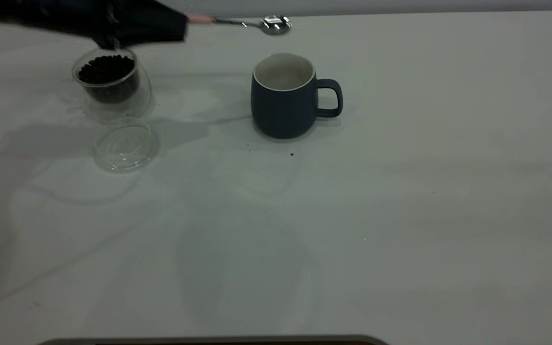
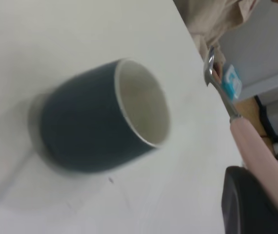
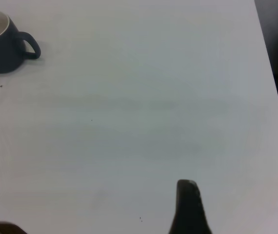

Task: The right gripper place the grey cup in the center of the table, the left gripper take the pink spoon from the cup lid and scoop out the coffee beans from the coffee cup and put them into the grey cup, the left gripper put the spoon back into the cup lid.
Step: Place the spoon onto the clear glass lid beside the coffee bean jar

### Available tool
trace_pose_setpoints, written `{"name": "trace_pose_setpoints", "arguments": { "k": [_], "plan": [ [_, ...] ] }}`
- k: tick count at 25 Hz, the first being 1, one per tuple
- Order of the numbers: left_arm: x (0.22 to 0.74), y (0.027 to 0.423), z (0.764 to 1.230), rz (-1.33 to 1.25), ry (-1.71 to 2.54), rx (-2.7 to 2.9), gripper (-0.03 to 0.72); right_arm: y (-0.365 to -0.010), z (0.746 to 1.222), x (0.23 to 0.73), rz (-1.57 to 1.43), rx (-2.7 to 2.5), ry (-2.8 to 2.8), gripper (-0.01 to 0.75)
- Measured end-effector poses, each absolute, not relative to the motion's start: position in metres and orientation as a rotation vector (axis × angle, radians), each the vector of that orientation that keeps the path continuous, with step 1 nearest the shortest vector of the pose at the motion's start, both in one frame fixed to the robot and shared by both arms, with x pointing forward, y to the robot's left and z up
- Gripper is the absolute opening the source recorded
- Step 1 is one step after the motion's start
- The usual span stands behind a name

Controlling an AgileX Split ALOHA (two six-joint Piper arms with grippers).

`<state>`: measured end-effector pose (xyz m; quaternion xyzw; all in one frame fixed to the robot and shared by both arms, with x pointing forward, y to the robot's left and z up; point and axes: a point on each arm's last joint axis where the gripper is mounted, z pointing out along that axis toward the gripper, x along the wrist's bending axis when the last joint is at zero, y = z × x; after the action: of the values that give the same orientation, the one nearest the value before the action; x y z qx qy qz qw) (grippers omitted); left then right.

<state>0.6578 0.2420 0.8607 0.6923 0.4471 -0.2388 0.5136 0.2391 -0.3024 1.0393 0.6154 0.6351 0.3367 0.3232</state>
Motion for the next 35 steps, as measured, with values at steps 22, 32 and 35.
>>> {"name": "trace_pose_setpoints", "arguments": {
  "k": [22,32,35],
  "plan": [
    [0.591,0.371,0.884,-0.699,1.549,1.525,0.124,-0.302,1.039,0.239,0.883,1.615,1.667,0.570],
    [0.560,0.408,0.822,-0.694,1.697,1.425,0.124,-0.302,1.039,0.239,0.883,1.615,1.667,0.570],
    [0.560,0.408,0.801,-0.668,1.709,1.413,0.124,-0.302,1.039,0.239,0.883,1.615,1.667,0.570]
  ]
}}
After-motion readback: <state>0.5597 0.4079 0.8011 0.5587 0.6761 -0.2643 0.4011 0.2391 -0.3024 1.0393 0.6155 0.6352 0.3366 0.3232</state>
